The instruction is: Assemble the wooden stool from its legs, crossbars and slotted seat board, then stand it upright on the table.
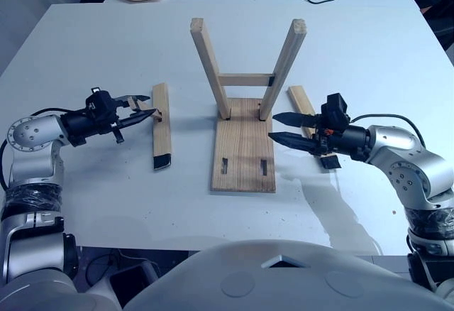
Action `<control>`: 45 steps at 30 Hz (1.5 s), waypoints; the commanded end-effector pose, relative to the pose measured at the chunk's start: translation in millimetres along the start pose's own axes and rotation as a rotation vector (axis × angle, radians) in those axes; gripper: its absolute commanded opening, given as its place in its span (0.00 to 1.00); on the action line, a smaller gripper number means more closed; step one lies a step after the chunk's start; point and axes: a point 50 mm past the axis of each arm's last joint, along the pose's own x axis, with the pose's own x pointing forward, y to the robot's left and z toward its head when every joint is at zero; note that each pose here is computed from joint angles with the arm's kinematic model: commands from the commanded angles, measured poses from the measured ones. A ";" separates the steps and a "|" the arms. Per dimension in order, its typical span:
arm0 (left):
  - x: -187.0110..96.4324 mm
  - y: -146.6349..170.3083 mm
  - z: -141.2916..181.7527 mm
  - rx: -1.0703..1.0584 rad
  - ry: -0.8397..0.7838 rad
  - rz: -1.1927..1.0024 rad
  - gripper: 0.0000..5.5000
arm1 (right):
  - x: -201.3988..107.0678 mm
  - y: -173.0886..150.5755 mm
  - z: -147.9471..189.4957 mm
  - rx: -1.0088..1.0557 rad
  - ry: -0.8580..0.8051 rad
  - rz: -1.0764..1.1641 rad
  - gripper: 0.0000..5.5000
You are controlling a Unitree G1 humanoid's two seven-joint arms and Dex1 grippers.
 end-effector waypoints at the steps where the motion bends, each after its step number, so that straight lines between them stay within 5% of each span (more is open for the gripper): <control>1: -1.5 -20.3 -16.3 -0.099 0.160 -0.187 0.24 | -0.5 -0.7 -0.2 -0.012 0.001 -0.020 0.44; 9: 2.6 -40.9 0.0 -0.316 0.192 -0.394 0.24 | 2.1 -3.3 -3.0 -0.013 0.003 -0.039 0.44; 32: 16.5 -89.8 -47.4 -0.490 0.270 -0.298 0.24 | 8.3 -7.7 -5.5 -0.011 0.019 -0.033 0.44; 41: 24.4 -92.6 -53.6 -0.503 0.230 -0.206 0.54 | 9.2 -9.6 -7.2 -0.009 0.025 -0.034 0.44; 45: 22.4 -79.5 -27.8 -0.524 0.085 -0.145 0.57 | 8.0 -9.2 -6.2 -0.011 0.022 -0.031 0.44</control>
